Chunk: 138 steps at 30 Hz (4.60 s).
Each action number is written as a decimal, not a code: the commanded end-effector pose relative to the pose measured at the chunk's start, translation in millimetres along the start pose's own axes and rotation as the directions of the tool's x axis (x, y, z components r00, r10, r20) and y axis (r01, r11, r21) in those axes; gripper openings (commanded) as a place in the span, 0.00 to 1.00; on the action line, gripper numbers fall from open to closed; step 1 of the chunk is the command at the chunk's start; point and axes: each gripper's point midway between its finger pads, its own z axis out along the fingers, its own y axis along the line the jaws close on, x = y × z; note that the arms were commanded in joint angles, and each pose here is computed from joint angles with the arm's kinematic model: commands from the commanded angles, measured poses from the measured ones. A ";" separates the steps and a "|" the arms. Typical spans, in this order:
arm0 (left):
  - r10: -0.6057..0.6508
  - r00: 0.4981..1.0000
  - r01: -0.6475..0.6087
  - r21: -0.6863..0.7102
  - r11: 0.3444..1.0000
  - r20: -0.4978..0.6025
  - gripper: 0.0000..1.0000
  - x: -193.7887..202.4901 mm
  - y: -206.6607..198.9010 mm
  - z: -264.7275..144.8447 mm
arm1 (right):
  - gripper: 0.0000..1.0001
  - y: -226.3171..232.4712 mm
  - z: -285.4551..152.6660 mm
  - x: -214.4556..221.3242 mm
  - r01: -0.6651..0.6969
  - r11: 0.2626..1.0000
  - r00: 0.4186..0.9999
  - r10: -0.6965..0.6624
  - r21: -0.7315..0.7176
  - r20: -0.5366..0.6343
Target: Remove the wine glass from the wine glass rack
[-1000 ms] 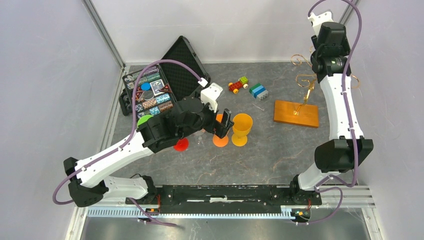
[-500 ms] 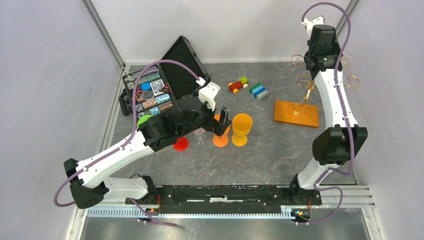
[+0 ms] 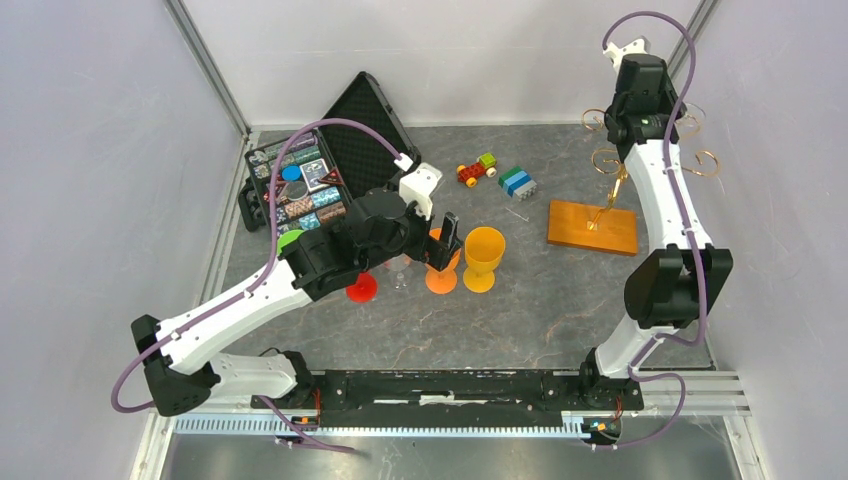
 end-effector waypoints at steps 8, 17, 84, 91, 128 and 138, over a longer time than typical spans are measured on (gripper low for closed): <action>0.032 0.999 -0.032 0.008 0.999 0.034 1.00 -8.0 1.1 5.8 | 0.15 -1.6 -0.6 -3.4 0.021 0.998 1.000 -0.020 0.064 -0.012; 0.030 0.999 -0.030 0.003 1.000 0.036 1.00 -8.3 3.3 6.0 | 0.08 -5.7 -16.0 -16.4 0.050 0.994 0.999 -0.051 0.100 0.010; 0.044 0.993 -0.010 -0.289 0.957 0.111 1.00 0.0 63.7 -18.4 | 0.00 -48.8 -10.7 -15.5 0.068 0.953 0.997 -0.076 0.296 0.018; 0.047 0.993 -0.012 -0.292 0.956 0.113 1.00 -0.5 64.6 -18.8 | 0.00 -55.4 -17.9 -6.9 0.060 0.953 0.998 -0.061 0.298 -0.007; 0.050 0.992 -0.013 -0.296 0.955 0.119 1.00 -1.2 65.5 -20.2 | 0.00 -41.2 -65.6 -40.1 -0.006 0.979 0.998 -0.007 0.206 0.064; 0.051 0.992 -0.013 -0.299 0.954 0.118 1.00 -0.7 66.0 -19.6 | 0.00 -37.3 -69.3 -60.7 -0.013 0.972 0.993 -0.015 0.233 0.119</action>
